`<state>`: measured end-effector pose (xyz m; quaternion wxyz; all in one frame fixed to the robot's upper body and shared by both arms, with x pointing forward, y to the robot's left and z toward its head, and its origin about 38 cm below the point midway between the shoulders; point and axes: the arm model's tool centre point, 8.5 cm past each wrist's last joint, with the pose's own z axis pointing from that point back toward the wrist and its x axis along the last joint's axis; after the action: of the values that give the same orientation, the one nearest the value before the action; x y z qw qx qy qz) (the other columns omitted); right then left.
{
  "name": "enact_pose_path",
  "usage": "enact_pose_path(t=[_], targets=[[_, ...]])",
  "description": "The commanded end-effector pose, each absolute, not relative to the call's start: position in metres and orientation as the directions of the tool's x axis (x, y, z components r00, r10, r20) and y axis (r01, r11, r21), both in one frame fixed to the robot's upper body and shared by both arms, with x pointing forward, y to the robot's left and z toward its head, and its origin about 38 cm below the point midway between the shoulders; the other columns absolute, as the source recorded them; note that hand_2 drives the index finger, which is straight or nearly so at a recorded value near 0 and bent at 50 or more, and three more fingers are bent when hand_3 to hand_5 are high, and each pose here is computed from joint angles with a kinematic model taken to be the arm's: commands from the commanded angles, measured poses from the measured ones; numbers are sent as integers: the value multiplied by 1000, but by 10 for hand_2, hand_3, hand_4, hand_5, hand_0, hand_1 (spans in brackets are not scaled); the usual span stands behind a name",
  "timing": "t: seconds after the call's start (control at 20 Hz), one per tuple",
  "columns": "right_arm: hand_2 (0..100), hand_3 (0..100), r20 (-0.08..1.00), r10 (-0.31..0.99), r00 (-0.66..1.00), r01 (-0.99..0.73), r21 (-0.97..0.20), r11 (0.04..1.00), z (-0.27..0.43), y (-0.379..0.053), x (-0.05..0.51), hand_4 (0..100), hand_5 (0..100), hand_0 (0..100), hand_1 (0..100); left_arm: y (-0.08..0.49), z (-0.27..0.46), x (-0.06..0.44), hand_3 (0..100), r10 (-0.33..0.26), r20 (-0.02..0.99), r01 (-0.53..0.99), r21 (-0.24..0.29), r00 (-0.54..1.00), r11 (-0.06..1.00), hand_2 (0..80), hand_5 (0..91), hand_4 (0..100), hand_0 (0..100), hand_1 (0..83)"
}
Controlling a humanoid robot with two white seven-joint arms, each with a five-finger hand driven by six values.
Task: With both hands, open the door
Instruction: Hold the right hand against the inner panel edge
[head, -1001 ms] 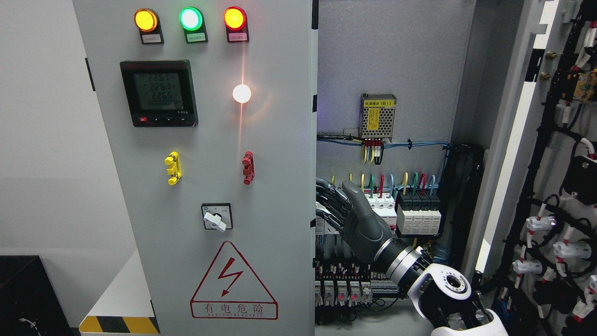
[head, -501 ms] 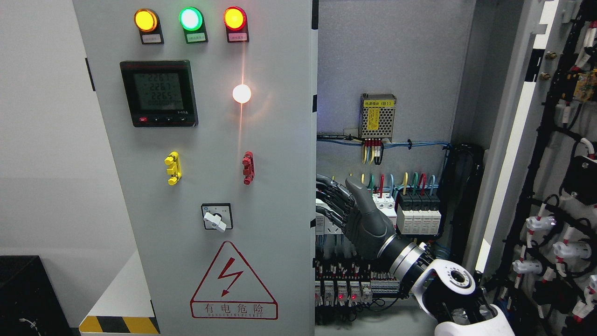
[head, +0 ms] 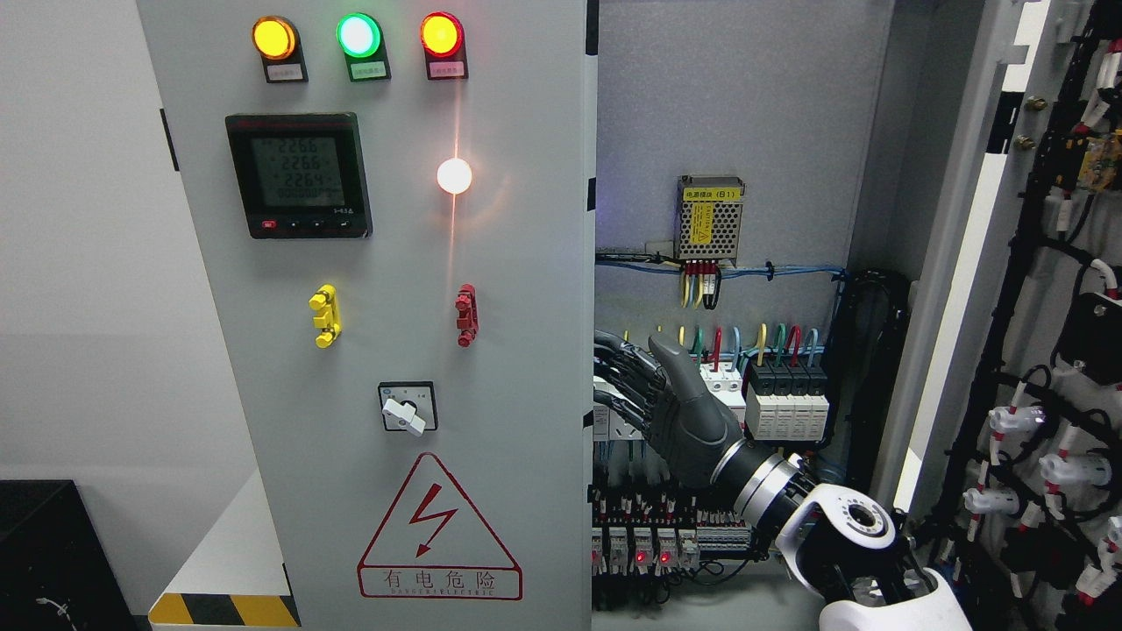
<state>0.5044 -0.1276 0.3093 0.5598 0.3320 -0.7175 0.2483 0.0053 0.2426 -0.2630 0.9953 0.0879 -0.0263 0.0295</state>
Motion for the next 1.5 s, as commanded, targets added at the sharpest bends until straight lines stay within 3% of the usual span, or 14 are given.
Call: enact_pose_path(t=[0.0,1.45], targets=[[0,0,968,-197,-157,-772,5,636,312,-127,504,0,0,192,0,244,-263,-10,0,58,44,-64,169,997,983,0,0,0,0,0],[0,0,979,-177,-105,-805,21,593,316,-121,512,0,0,191,0,243,-263,-8,0,58,47,-65,167,997,984,0,0,0,0,0]])
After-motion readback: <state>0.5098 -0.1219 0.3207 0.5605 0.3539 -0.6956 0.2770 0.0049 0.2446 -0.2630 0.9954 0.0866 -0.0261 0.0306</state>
